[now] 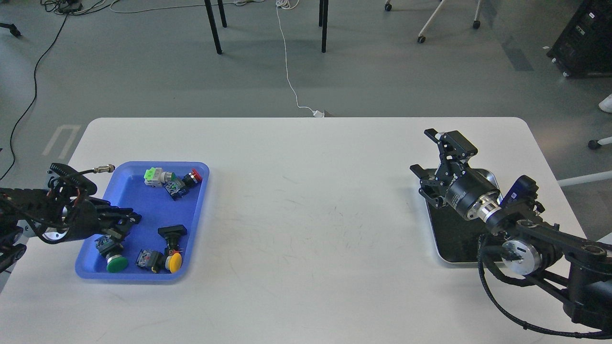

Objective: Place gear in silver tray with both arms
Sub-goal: 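Reach the left gripper into the blue tray and grasp another black gear, then carry the black gear with the left gripper toward the table center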

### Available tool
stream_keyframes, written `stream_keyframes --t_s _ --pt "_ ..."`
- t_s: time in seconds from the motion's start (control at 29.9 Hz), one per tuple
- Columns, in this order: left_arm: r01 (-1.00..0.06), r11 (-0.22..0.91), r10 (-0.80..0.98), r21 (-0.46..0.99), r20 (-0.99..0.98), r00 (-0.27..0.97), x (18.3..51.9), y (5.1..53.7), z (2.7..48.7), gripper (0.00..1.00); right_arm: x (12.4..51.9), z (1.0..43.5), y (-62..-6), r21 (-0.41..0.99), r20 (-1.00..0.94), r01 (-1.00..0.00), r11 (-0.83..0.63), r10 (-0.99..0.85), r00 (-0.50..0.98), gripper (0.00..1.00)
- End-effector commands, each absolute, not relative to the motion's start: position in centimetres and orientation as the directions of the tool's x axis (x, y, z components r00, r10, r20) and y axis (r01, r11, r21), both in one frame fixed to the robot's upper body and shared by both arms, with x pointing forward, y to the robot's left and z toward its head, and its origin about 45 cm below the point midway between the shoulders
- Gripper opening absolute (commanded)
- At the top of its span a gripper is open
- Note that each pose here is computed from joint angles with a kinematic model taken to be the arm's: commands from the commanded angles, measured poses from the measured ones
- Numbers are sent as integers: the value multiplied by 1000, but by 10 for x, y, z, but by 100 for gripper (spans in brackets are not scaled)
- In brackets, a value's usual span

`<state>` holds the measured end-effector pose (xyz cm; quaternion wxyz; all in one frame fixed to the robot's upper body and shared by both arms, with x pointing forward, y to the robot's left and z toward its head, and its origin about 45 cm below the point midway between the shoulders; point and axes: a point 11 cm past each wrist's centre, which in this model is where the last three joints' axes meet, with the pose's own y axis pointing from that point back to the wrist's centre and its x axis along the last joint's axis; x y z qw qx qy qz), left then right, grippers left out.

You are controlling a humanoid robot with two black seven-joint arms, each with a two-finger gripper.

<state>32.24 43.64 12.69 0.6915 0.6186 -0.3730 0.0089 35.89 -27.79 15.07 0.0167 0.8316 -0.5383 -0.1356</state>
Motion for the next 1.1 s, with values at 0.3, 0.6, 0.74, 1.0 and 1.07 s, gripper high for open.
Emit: stream_keyframes --t_s 0.3,0.6,0.74,1.0,1.07 --pt "-534 406 -553 741 665 502 362 363 216 15 362 160 -287 162 -192 -898 -409 -906 377 96" --pt "-348 624 -585 699 714 385 365 214 230 16 368 168 -298 142 -182 -918 -369 -922 342 96" --pt "-236 675 -606 699 708 362 359 146 213 16 364 163 -306 156 -177 -922 -353 -929 326 96" --pt "-90 662 -703 744 658 271 344 53 184 16 362 170 -328 147 -166 -940 -308 -944 284 96" --pt "-69 655 -713 752 646 274 340 36 174 16 362 172 -332 148 -159 -941 -306 -946 282 96"
